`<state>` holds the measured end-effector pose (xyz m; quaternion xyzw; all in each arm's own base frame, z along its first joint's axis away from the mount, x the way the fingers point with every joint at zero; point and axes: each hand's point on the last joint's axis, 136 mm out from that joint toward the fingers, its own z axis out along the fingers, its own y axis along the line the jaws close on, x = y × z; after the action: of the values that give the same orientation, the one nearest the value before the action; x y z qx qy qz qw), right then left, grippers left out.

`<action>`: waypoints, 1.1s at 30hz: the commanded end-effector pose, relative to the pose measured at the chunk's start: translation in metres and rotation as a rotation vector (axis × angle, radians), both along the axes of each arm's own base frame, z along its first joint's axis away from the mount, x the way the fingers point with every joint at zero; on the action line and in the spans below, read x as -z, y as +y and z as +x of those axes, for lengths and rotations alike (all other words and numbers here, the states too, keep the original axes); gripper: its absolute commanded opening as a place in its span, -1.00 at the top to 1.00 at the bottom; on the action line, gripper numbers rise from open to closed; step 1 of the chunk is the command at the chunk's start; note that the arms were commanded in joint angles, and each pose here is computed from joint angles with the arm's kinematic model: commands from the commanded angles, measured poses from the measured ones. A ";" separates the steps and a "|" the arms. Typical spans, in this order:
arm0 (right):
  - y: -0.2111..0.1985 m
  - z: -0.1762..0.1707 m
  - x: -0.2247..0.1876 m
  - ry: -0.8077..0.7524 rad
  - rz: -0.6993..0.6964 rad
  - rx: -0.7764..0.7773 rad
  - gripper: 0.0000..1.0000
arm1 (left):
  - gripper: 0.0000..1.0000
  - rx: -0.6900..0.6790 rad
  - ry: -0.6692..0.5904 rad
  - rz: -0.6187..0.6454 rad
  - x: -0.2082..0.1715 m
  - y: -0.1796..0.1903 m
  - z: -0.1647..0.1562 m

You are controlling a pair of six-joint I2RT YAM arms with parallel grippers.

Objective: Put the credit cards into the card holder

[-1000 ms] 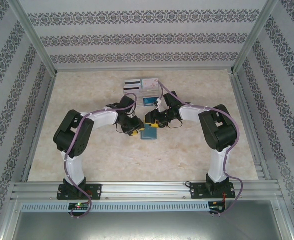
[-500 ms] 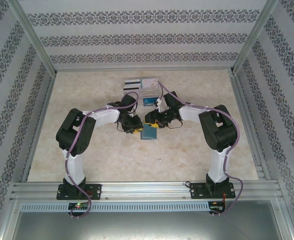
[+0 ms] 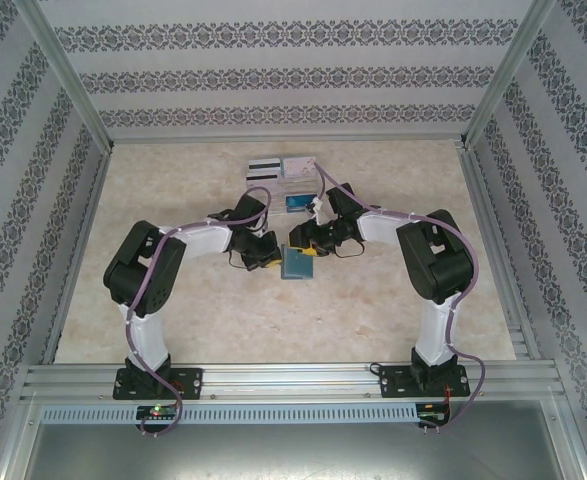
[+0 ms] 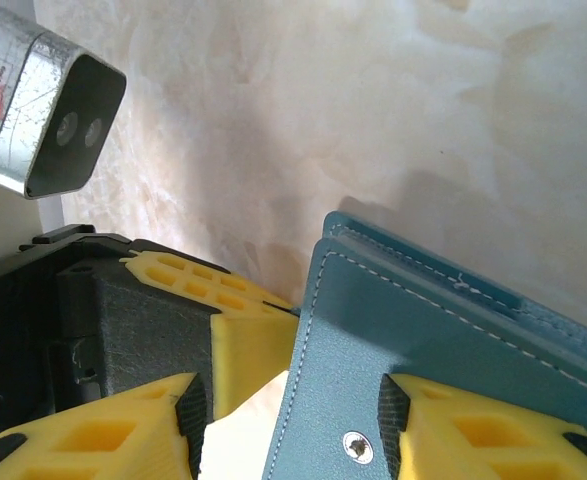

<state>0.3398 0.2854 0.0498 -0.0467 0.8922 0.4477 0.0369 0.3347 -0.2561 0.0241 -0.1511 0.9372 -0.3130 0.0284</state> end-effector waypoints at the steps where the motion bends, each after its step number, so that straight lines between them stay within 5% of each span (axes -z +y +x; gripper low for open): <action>1: -0.027 -0.017 0.057 0.089 -0.148 0.028 -0.04 | 1.00 0.007 -0.109 -0.158 -0.036 -0.016 0.013; 12: -0.030 -0.017 0.065 0.103 -0.149 0.028 -0.04 | 1.00 -0.008 -0.260 -0.482 -0.093 -0.025 0.033; 33: -0.021 -0.013 0.036 0.057 -0.080 0.005 -0.06 | 1.00 -0.005 -0.338 -0.741 -0.141 -0.039 0.048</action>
<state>0.3587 0.2715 0.0591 -0.0481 0.8827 0.4617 0.0739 0.3706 -0.2810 0.0992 -0.1793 0.7996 -0.5695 0.0636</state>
